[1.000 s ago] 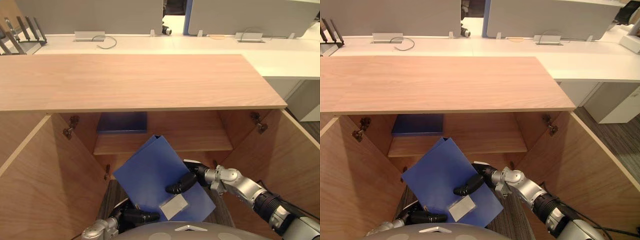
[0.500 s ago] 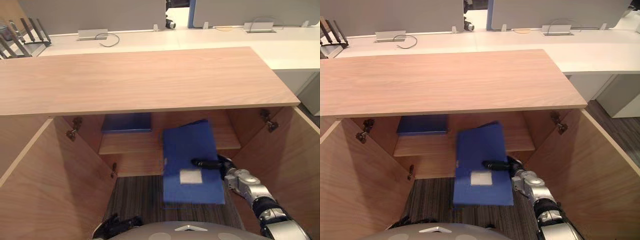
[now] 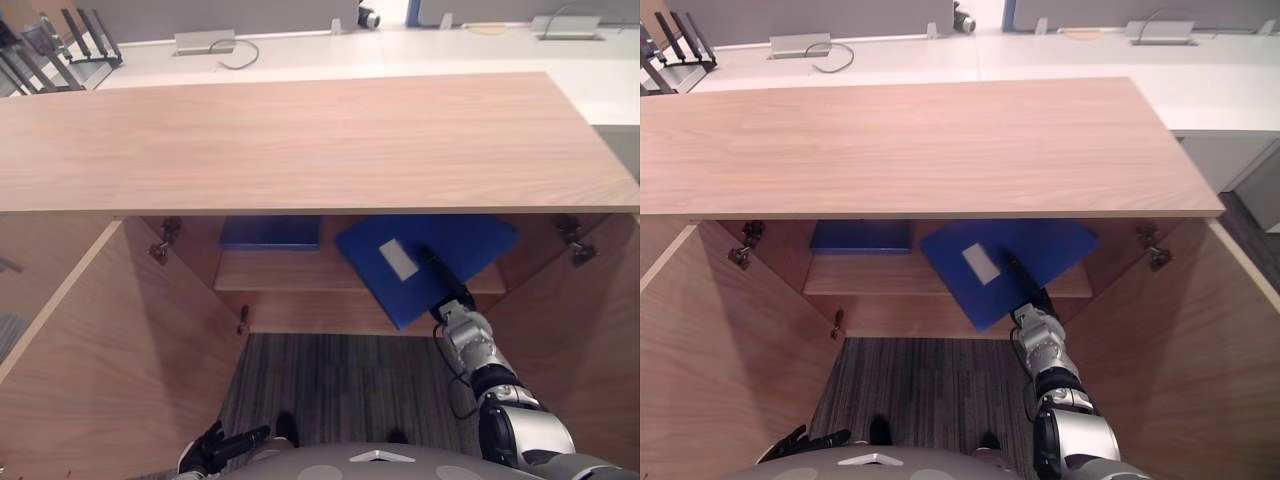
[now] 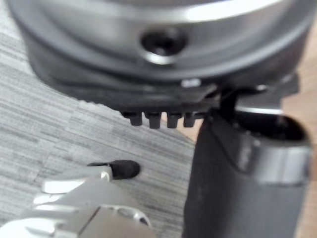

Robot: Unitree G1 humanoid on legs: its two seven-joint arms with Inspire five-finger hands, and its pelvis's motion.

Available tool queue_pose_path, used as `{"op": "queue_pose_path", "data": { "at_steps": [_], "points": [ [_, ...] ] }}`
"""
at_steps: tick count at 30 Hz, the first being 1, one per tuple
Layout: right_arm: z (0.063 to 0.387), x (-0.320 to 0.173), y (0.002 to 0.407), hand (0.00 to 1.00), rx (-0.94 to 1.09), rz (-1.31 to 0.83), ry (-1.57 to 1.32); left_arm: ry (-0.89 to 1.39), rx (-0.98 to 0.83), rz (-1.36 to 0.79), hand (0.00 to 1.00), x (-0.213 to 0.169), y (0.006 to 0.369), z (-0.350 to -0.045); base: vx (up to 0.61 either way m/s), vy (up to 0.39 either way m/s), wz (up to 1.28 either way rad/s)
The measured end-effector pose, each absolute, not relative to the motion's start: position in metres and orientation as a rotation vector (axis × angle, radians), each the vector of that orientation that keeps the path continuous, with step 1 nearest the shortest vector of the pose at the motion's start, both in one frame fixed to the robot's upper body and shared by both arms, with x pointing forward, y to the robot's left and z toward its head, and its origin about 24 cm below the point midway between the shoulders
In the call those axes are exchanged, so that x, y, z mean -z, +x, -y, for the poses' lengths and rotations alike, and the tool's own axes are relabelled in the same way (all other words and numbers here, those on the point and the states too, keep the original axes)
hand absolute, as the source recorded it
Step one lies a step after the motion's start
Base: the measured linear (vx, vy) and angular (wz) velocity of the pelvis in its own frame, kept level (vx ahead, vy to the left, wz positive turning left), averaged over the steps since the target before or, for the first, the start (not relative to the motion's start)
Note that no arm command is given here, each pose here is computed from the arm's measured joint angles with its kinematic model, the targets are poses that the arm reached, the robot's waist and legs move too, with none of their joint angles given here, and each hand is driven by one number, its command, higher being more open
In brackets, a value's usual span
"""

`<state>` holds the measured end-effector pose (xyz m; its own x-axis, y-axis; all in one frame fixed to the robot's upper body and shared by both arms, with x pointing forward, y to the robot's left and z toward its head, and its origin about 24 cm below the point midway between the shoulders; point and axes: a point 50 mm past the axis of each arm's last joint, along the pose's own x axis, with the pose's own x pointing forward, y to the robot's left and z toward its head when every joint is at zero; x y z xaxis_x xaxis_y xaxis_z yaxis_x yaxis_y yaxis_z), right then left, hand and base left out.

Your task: Walk over to the cabinet, pick up the folder, carry it to the office cabinet, place the folder inside the office cabinet, then close the office cabinet door

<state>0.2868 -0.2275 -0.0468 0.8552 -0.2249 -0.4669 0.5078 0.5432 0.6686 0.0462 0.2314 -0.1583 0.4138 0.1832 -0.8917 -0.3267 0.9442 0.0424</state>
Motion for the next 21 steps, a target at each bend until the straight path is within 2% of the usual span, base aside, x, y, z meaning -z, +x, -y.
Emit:
{"op": "queue_pose_path", "data": {
  "at_steps": [5, 7, 12, 21],
  "points": [
    [0.231, -0.001, 0.318, 0.0, 0.467, -0.099, 1.068, -0.133, -0.303, -0.976, 1.0, 0.15, 0.087, -0.221, -0.04, 0.038, 0.06],
    [0.215, -0.039, 0.333, 0.0, 0.394, 0.058, 1.194, -0.135, -0.294, -0.899, 1.0, 0.143, 0.109, -0.214, -0.2, 0.064, -0.19],
    [0.186, -0.097, 0.345, 0.0, 0.257, 0.263, 1.335, -0.143, -0.279, -0.74, 1.0, 0.123, 0.147, -0.204, -0.18, 0.033, -0.15],
    [0.166, -0.159, 0.338, 0.0, 0.131, 0.492, 1.435, -0.163, -0.287, -0.61, 1.0, 0.103, 0.173, -0.194, -0.12, -0.011, -0.15]
  ]
}}
